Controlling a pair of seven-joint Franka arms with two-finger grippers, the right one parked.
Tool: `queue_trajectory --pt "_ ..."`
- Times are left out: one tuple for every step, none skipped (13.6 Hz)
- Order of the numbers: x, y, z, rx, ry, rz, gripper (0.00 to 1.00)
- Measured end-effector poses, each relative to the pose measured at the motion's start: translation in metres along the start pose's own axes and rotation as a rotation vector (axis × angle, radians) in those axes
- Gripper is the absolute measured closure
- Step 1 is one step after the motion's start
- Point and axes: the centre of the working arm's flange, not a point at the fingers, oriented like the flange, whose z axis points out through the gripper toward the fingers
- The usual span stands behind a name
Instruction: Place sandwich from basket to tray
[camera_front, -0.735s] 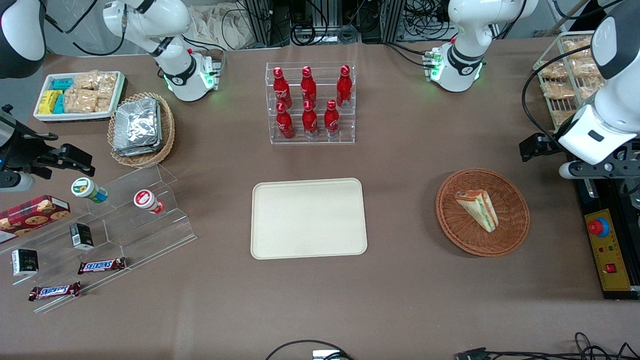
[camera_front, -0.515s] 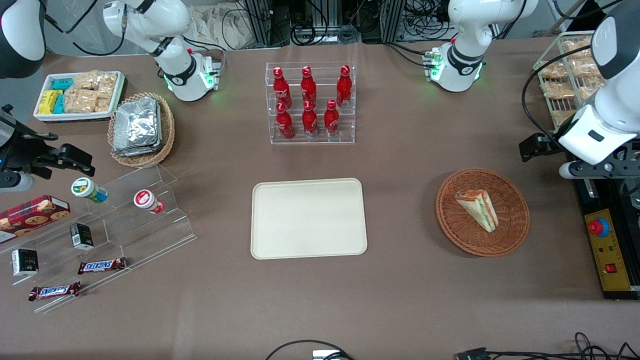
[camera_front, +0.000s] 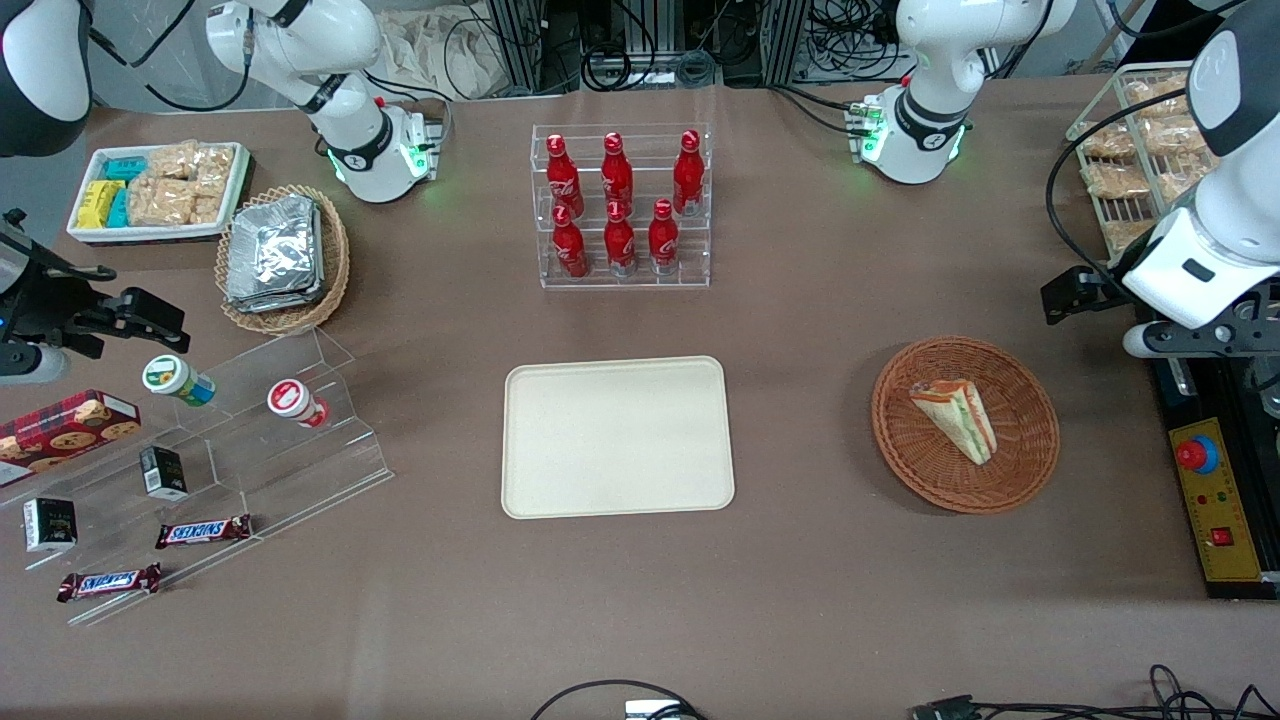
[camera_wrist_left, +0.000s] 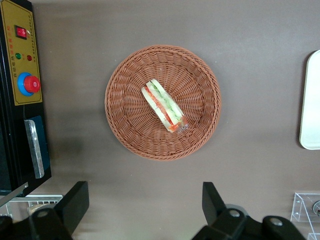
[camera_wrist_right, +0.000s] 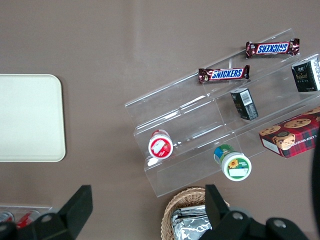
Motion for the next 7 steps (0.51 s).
queue_trajectory --pt "0.001 0.0 0.002 -0.001 0.001 0.0 0.0" --pt "0.004 0.0 0.005 -0.002 -0.003 -0.007 0.0" --pt "0.006 -0.001 0.01 -0.003 -0.012 -0.034 0.0" --pt "0.01 -0.001 0.018 -0.003 -0.025 -0.082 0.0" --pt "0.015 0.0 0.027 -0.004 -0.042 -0.135 0.0" --pt "0.02 0.0 0.039 -0.003 -0.06 -0.186 0.0" --pt "0.027 0.0 0.051 -0.004 -0.071 -0.232 0.0"
